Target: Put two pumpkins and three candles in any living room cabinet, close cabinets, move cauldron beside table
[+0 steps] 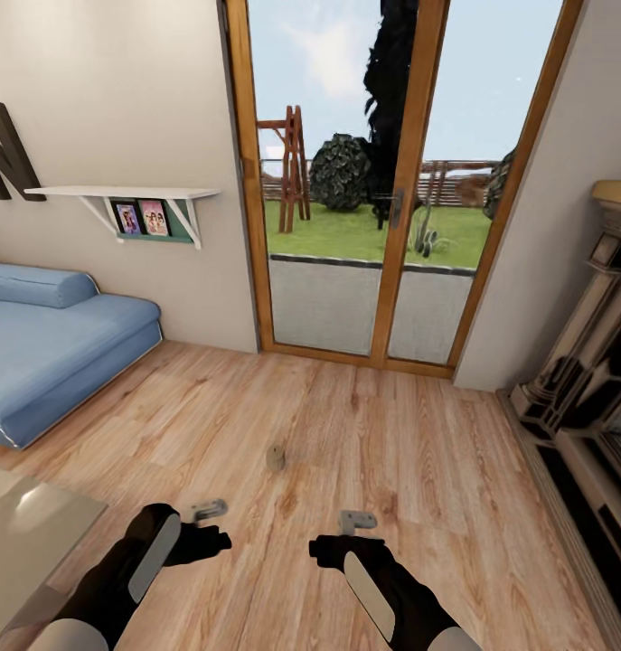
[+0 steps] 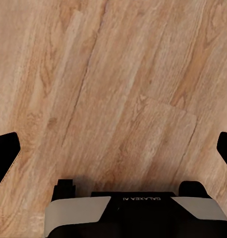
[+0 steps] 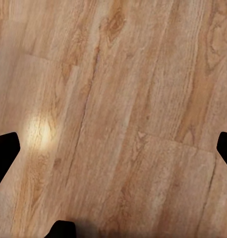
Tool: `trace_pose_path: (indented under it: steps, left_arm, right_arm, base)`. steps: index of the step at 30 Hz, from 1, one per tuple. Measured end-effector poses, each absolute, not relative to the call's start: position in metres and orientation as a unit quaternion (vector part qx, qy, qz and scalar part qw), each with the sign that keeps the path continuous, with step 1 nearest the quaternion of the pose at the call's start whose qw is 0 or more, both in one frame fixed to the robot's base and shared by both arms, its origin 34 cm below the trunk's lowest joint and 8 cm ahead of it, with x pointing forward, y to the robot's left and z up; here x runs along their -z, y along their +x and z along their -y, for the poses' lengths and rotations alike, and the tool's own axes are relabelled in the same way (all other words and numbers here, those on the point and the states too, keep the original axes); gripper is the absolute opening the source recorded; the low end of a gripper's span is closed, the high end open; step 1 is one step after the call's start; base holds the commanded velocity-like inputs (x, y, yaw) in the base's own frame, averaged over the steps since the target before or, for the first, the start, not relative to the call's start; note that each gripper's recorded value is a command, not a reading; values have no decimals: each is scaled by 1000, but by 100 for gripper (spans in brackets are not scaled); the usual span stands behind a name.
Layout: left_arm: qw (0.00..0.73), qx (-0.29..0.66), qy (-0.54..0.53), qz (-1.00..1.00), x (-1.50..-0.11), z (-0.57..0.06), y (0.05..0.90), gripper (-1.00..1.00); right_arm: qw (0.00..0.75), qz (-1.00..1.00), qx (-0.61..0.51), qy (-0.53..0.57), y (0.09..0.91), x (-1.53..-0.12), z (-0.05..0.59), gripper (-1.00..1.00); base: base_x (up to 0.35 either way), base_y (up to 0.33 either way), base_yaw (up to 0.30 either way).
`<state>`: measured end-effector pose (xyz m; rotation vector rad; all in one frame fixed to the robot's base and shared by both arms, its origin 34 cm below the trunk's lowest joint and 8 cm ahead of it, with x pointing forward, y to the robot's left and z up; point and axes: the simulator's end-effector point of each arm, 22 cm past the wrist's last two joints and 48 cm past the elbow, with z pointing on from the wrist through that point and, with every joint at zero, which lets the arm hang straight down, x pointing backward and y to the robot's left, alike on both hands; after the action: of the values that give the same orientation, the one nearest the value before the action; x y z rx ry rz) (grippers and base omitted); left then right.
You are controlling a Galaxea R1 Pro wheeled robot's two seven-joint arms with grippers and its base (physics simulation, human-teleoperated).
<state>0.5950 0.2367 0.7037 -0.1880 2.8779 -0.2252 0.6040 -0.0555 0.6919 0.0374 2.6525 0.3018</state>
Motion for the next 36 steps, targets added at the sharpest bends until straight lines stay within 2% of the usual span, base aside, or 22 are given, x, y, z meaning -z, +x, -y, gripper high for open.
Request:
trace_pose_path:
  steps: [11,18,36]
  left_arm:
    - [118,-10,-94,-988,-700,-279,594,100]
    - [66,-27,-97,-993,-668,-281,558,100]
    - [65,-35,-104,-992,-648,-281,545,100]
  right_arm:
    - [205,-973,-103,5,590,-682,58,100]
    - [192,-977,-98,-6,584,-679,59,100]
    - [170,-981,-90,-1,569,-663,66,100]
  base:
    - [0,0,0]
    - [0,0,0]
    - [36,48,0]
